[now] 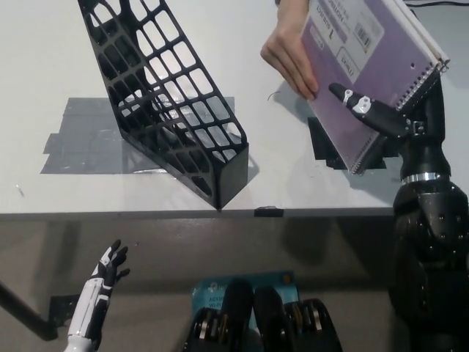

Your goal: A person hands a notebook to the robot and the robot grabs it with its right hand and places it in the magazine stand kept in the centre of the desk infront of it.

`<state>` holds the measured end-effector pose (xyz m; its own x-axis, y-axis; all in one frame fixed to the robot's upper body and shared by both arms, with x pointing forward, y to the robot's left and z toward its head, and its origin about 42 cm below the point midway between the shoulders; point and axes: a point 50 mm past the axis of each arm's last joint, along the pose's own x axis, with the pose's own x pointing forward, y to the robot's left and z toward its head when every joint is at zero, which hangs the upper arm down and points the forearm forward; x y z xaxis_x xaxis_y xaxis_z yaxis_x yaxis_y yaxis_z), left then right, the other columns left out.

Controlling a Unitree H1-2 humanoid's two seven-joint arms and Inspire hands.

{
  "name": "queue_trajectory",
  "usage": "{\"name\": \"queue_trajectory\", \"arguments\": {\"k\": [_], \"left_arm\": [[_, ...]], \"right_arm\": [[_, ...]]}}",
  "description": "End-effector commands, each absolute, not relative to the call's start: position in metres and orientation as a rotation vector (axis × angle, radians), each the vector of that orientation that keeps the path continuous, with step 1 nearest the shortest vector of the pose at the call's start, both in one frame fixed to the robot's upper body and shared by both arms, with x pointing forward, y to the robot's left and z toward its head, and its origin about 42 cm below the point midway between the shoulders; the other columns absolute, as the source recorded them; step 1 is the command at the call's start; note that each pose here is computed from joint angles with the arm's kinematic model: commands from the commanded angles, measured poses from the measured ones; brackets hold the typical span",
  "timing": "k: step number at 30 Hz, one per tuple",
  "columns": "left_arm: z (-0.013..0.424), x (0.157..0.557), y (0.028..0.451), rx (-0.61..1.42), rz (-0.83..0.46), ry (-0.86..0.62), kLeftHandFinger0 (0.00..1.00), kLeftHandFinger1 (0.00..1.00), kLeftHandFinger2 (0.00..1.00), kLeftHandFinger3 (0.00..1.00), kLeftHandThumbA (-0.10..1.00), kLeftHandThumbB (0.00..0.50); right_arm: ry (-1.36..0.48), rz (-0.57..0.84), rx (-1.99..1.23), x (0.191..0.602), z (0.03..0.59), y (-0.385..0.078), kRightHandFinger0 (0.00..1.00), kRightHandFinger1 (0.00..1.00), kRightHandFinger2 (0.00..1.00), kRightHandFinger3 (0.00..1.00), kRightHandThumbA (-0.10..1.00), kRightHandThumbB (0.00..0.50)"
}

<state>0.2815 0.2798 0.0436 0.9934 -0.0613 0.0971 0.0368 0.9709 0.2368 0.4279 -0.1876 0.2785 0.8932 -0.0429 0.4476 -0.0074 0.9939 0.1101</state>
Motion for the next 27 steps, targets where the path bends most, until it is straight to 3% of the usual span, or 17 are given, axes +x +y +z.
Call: {"name": "queue_trajectory", "arguments": {"k": [1,2,3,4,5,6,15,24,27], "left_arm": [[0.054,0.286,0.289,0.256,-0.037,-0.162,0.93,1.0,1.0,1.0,1.0,0.5],[0.054,0.286,0.289,0.255,-0.036,-0.162,0.93,1.0,1.0,1.0,1.0,0.5],[0.054,0.286,0.289,0.255,-0.036,-0.164,0.93,1.0,1.0,1.0,1.0,0.5],[0.054,0.286,0.289,0.254,-0.036,-0.166,0.93,1.0,1.0,1.0,1.0,0.5],[0.055,0.286,0.289,0.254,-0.035,-0.167,0.93,1.0,1.0,1.0,1.0,0.5],[0.055,0.287,0.289,0.253,-0.037,-0.169,0.93,1.0,1.0,1.0,1.0,0.5],[0.058,0.291,0.289,0.256,-0.039,-0.176,0.93,1.0,1.0,1.0,1.0,0.5],[0.058,0.292,0.29,0.252,-0.048,-0.175,0.94,1.0,1.0,1.0,1.0,0.5],[0.058,0.294,0.291,0.257,-0.049,-0.176,0.93,1.0,1.0,1.0,1.0,0.5]], "right_arm": [[-0.471,0.009,0.141,0.443,0.3,-0.177,0.99,1.0,1.0,1.0,1.0,0.127],[-0.449,0.016,0.13,0.444,0.3,-0.178,0.48,0.56,0.65,0.75,1.0,0.098],[-0.438,0.024,0.112,0.445,0.301,-0.178,0.26,0.38,0.51,0.6,1.0,0.08],[-0.424,0.048,0.126,0.446,0.301,-0.178,0.07,0.14,0.24,0.36,1.0,0.065],[-0.418,0.058,0.133,0.447,0.301,-0.177,0.01,0.03,0.1,0.22,1.0,0.057],[-0.402,0.058,0.1,0.447,0.302,-0.175,0.0,0.0,0.0,0.01,1.0,0.073],[-0.376,0.068,0.208,0.444,0.309,-0.164,0.0,0.0,0.0,0.0,1.0,0.047],[-0.386,0.06,0.243,0.439,0.313,-0.163,0.0,0.0,0.0,0.0,1.0,0.091],[-0.386,0.08,0.31,0.437,0.318,-0.164,0.0,0.0,0.0,0.0,1.0,0.127]]}}
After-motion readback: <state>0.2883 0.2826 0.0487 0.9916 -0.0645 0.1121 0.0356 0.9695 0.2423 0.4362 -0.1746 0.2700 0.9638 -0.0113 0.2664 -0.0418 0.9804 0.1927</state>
